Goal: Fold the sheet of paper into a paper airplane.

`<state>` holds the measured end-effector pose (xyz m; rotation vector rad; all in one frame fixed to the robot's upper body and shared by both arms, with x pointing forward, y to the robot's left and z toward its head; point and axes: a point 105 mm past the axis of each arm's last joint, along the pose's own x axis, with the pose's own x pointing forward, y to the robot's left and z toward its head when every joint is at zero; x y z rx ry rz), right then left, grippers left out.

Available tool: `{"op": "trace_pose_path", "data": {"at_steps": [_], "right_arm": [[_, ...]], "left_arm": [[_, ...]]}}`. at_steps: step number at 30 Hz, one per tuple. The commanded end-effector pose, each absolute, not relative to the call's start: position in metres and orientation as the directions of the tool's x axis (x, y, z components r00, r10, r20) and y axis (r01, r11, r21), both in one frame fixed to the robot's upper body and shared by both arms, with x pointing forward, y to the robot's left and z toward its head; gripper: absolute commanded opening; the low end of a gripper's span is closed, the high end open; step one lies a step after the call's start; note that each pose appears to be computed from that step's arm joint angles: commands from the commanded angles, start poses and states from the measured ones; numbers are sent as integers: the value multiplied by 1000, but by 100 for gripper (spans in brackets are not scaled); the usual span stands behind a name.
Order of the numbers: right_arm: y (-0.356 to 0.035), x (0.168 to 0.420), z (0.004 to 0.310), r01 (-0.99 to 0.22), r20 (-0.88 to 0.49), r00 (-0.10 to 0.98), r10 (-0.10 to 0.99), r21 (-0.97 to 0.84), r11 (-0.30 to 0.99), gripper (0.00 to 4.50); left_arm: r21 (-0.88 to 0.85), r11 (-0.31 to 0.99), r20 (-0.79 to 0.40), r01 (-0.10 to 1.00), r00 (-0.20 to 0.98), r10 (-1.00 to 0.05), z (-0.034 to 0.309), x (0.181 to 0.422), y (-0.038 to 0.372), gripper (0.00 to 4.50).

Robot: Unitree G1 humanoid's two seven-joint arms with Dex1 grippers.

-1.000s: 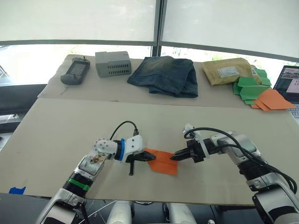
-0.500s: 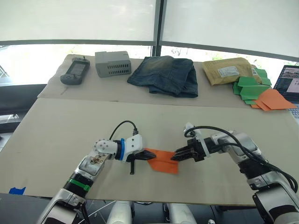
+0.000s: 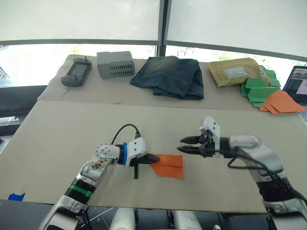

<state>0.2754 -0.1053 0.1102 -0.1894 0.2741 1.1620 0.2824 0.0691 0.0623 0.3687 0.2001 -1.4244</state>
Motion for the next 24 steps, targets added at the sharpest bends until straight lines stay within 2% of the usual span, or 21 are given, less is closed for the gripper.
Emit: {"op": "trace_pose_path", "data": {"at_steps": [1,2,6,16,20,24], "right_arm": [[-90,263,124,-892,-183,446,876,-7,452,30],[-88,261,118,-882,-187,463,866,1,471,8],[-81,255,94,-838,-216,525,823,37,544,8],[-80,250,56,-761,-309,554,773,190,621,8],[-111,246,37,-679,-390,601,697,211,703,8],[-140,236,36,-652,-416,633,653,169,740,8]], "left_arm": [[63,98,-358,993,114,-927,55,277,72,0],[59,96,-359,994,111,-927,55,276,72,0],[51,84,-376,995,97,-922,54,274,75,0],[45,54,-397,998,68,-915,50,271,76,0],[34,40,-385,999,50,-921,50,270,72,0],[27,27,-391,999,36,-920,46,269,71,0]]}}
